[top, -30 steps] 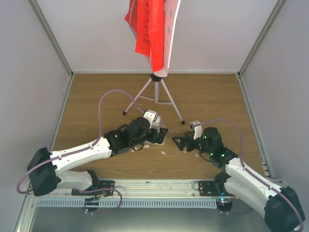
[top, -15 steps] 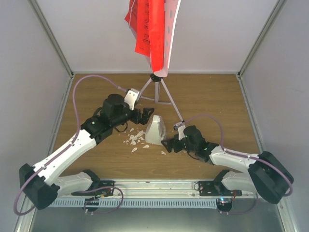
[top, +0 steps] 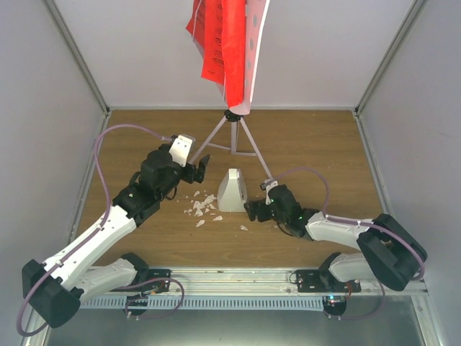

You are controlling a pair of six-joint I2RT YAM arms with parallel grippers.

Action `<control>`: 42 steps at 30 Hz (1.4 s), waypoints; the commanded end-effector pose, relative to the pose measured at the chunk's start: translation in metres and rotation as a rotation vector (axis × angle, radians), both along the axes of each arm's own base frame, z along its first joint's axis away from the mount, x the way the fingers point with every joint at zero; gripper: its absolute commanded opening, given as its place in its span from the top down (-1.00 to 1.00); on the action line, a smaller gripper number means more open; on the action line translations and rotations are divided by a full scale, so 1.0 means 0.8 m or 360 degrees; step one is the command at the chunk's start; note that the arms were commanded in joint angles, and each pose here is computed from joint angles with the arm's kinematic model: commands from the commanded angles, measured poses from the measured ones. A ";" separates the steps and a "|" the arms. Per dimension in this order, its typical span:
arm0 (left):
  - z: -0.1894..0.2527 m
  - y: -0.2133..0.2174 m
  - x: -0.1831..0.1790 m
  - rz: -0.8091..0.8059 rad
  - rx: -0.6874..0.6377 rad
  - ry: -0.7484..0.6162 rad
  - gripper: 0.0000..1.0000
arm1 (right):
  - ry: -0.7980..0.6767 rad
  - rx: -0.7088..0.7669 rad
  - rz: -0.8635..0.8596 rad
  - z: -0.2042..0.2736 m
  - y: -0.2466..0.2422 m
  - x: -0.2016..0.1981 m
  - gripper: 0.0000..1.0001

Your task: Pack up the instrument practice props

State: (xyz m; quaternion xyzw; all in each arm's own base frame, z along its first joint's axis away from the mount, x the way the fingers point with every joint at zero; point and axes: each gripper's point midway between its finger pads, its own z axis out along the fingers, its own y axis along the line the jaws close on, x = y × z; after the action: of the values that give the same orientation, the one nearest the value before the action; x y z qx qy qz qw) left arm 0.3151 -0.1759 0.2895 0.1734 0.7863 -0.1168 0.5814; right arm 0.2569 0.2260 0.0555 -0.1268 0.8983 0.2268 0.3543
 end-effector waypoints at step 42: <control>0.018 0.018 0.008 0.0074 0.0078 -0.0153 -0.98 | -0.0407 -0.0161 0.0023 -0.015 0.069 -0.006 -0.99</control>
State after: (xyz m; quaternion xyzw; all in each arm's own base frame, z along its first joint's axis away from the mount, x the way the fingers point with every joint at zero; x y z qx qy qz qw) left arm 0.3199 -0.1643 0.2891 0.1828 0.7824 -0.0753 0.5906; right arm 0.2440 0.2730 0.0354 -0.1920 0.8669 0.1605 0.4311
